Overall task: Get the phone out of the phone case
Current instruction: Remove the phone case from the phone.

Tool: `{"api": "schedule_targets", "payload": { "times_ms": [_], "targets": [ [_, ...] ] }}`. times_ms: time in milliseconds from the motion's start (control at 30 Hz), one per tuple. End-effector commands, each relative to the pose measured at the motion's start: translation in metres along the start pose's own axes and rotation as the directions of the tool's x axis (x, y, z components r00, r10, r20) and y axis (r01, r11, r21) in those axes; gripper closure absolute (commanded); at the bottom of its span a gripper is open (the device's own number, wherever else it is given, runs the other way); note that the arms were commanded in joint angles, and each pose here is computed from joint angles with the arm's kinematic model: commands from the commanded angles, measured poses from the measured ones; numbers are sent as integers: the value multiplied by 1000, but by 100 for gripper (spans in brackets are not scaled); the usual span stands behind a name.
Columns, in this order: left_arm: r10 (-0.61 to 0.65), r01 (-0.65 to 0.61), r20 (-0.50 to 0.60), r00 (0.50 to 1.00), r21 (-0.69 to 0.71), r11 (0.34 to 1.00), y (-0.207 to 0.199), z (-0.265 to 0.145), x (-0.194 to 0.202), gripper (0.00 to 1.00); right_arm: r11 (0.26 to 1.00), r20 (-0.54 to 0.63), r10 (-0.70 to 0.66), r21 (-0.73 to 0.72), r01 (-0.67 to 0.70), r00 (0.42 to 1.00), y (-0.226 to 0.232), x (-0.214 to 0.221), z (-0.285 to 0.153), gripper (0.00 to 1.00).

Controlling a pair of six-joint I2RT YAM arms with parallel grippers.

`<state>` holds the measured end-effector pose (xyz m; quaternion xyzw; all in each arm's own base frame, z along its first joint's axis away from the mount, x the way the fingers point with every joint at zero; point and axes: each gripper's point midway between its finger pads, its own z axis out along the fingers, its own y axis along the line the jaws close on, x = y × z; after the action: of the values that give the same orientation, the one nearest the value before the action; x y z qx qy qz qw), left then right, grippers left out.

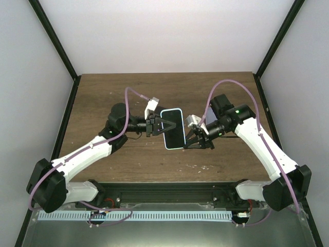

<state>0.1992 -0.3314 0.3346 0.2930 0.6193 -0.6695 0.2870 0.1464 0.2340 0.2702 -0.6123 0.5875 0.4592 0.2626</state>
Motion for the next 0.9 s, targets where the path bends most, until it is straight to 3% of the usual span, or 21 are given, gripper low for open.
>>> {"api": "schedule_targets", "payload": {
  "times_ms": [0, 333, 867],
  "targets": [
    [35, -35, -6, 999, 114, 993, -29, 3, -11, 100, 990, -33, -125, 60, 127, 992, -18, -10, -2, 79],
    [-10, 19, -66, 998, 135, 991, -33, 6, -3, 100, 942, -149, -292, 125, 311, 945, -33, -14, -9, 80],
    [-41, 57, -110, 993, 143, 988, -37, 17, 6, 100, 863, -249, -416, 196, 466, 874, -63, -22, -16, 85]
  ]
}}
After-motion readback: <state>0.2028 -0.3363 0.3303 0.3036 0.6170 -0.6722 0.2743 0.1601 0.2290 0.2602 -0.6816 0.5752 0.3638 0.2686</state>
